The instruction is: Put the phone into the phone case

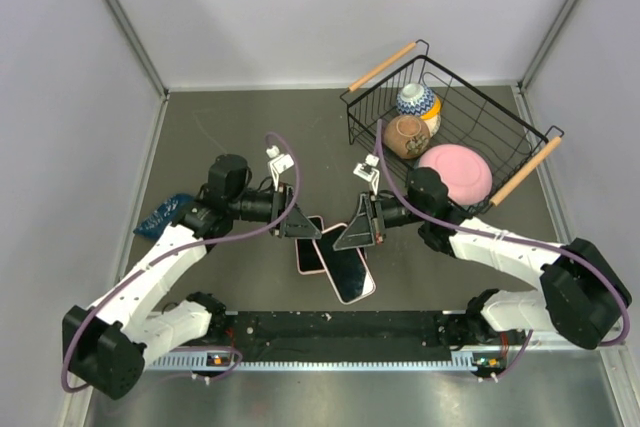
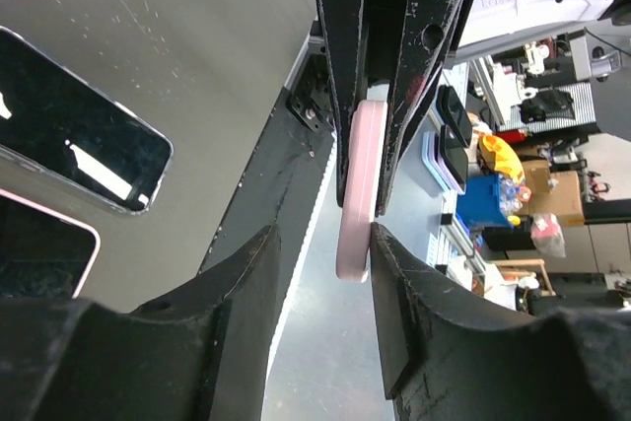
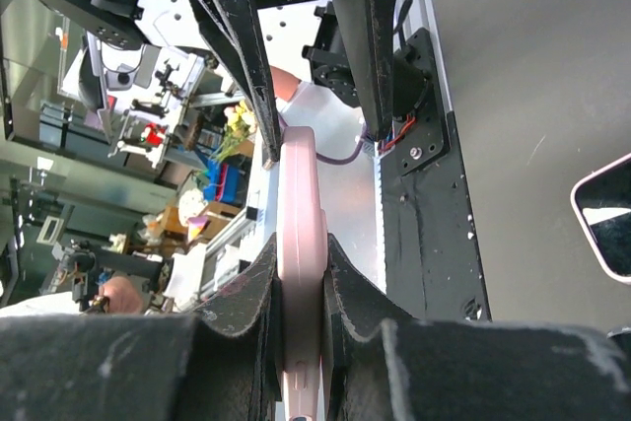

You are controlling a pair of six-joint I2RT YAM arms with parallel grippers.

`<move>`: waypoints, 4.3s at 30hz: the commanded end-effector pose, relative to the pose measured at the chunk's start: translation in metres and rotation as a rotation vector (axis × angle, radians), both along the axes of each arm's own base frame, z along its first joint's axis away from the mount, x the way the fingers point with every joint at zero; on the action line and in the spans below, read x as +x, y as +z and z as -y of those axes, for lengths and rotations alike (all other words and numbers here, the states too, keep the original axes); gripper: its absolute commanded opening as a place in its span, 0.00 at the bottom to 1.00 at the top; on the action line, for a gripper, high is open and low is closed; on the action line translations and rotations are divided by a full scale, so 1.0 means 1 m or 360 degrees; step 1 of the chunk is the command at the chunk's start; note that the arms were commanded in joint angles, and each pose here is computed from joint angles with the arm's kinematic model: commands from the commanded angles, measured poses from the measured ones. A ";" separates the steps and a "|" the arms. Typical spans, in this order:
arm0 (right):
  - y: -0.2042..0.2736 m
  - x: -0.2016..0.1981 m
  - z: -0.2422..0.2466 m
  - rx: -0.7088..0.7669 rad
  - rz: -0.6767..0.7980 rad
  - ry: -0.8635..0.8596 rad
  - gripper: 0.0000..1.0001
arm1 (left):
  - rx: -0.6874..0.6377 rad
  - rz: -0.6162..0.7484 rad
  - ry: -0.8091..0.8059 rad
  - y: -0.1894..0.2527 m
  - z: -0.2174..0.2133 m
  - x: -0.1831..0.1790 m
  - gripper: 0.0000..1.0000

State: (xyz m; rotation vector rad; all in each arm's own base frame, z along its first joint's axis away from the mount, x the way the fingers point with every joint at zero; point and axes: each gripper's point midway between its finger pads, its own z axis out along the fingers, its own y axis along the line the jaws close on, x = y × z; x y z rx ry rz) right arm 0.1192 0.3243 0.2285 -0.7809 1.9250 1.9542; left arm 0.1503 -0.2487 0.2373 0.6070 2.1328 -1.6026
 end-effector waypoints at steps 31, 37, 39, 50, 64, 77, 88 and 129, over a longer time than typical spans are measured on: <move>0.085 0.044 0.019 0.0076 0.0236 -0.0599 0.99 | 0.0075 -0.0251 0.1005 -0.024 -0.085 0.070 0.00; 0.094 0.043 0.035 0.0047 0.0265 -0.0739 0.99 | 0.0167 -0.0381 0.1761 -0.066 -0.149 0.099 0.00; 0.093 0.042 0.038 0.0031 0.0255 -0.0763 0.99 | 0.0116 -0.0382 0.1918 -0.073 -0.161 0.111 0.00; 0.080 0.033 0.048 -0.0005 0.0252 -0.0779 0.99 | 0.0080 -0.0175 0.2793 -0.097 -0.251 0.128 0.00; 0.075 0.037 0.049 -0.0048 0.0280 -0.0788 0.99 | 0.0211 -0.0464 0.2564 -0.146 -0.223 0.082 0.21; 0.076 0.038 0.049 -0.0040 0.0262 -0.0785 0.99 | 0.0089 -0.0880 0.2208 -0.172 -0.172 0.040 0.42; 0.066 0.041 0.047 -0.0075 0.0244 -0.0781 0.99 | 0.0287 -0.0873 0.2149 -0.163 -0.174 0.030 0.51; 0.076 0.036 0.066 -0.0090 0.0359 -0.0873 0.99 | 0.1161 -0.0928 0.1657 -0.218 -0.186 0.082 0.00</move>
